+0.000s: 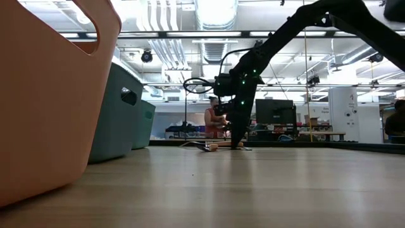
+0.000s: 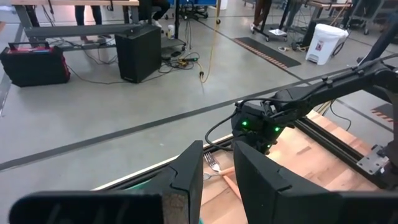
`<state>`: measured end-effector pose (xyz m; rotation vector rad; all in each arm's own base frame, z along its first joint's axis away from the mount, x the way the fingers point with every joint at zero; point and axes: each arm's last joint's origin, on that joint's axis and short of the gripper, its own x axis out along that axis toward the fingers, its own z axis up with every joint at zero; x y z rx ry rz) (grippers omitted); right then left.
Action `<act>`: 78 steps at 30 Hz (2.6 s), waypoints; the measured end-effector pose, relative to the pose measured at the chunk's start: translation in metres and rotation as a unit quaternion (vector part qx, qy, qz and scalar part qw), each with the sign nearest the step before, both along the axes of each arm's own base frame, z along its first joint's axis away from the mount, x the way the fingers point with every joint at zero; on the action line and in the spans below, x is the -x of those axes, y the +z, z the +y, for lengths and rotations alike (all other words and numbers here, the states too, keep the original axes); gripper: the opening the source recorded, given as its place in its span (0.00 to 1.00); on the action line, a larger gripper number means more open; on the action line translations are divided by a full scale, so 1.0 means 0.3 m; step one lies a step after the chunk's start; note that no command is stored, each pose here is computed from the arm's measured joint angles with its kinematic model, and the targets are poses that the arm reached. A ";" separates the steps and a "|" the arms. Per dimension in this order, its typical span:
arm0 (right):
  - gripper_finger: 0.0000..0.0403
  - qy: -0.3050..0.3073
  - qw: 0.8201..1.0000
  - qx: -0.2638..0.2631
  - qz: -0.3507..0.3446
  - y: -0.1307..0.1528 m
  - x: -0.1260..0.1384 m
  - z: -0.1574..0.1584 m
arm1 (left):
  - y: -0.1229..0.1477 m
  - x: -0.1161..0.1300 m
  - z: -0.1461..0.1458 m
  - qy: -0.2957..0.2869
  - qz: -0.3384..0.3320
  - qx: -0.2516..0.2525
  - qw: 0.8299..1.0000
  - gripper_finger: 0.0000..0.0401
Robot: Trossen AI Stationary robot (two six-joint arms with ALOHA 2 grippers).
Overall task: Sort silverware by color (type)
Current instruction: Put the orange fork into the green bin
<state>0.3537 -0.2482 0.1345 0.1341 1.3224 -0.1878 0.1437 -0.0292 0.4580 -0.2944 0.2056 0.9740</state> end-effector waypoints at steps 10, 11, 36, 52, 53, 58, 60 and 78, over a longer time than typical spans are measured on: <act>0.19 -0.006 0.998 -0.006 -0.057 0.181 -0.011 -0.003 | 0.005 0.015 0.006 0.000 -0.007 0.003 1.000 0.18; 0.19 -0.008 0.998 -0.002 -0.070 0.217 -0.013 -0.003 | 0.006 0.016 0.007 0.000 -0.007 0.003 1.000 0.18; 0.18 0.067 0.856 0.013 -0.512 0.610 -0.290 0.174 | 0.004 0.026 0.011 -0.003 0.012 -0.009 1.000 0.18; 0.19 0.052 0.854 -0.021 -0.517 0.575 -0.331 0.206 | -0.188 0.002 0.004 0.046 0.045 -0.039 0.997 0.18; 0.19 0.052 0.854 -0.020 -0.518 0.580 -0.329 0.206 | -0.215 0.003 0.004 0.055 0.035 -0.035 0.997 0.18; 0.18 0.055 0.851 -0.020 -0.522 0.592 -0.328 0.215 | -0.353 0.010 0.008 0.098 -0.047 0.004 0.994 0.19; 0.19 0.058 0.852 -0.022 -0.521 0.591 -0.332 0.225 | -0.400 0.000 0.005 0.101 -0.067 0.018 0.992 0.21; 0.19 0.080 0.858 -0.020 -0.507 0.596 -0.332 0.262 | -0.434 -0.147 0.008 0.054 -0.105 0.000 0.993 0.23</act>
